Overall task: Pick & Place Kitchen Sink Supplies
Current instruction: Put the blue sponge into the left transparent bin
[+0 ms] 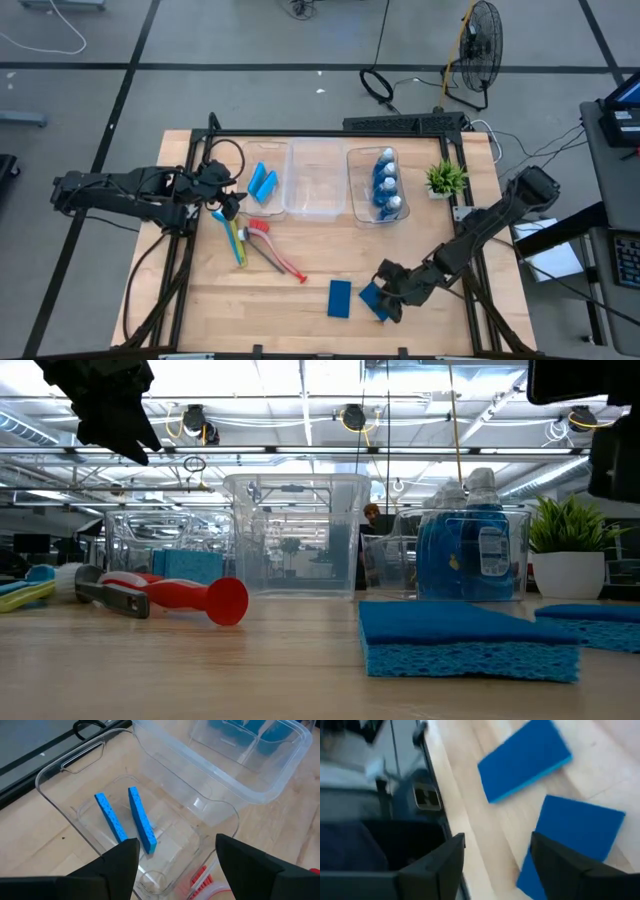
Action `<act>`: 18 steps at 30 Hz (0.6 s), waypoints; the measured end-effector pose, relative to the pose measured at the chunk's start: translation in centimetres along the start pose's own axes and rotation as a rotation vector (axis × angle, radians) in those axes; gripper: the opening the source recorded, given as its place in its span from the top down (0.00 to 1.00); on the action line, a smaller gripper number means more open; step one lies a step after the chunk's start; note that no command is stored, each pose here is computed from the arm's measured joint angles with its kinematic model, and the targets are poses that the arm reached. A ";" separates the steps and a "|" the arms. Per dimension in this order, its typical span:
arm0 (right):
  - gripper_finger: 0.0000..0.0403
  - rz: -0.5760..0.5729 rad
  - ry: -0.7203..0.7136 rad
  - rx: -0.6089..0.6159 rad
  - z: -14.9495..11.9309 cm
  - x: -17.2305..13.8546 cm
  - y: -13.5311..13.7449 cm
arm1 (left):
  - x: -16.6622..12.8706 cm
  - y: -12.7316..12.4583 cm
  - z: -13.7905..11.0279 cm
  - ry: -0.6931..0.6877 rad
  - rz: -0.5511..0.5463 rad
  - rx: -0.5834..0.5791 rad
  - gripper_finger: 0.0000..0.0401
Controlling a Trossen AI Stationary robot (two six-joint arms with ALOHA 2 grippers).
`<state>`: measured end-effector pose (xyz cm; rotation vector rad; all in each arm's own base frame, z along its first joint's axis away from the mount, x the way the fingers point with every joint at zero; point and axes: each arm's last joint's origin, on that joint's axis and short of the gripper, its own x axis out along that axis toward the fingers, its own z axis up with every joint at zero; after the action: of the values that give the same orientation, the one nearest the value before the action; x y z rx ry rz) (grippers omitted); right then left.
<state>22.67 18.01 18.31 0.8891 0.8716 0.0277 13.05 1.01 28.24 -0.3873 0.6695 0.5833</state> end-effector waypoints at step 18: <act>0.51 -0.020 0.222 -0.049 -0.4 1.6 -1.3 | 0.0 0.0 0.0 0.000 0.001 0.003 0.34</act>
<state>23.04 18.01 16.31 0.8411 1.0825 0.1323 13.05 1.01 28.24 -0.3847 0.6704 0.5829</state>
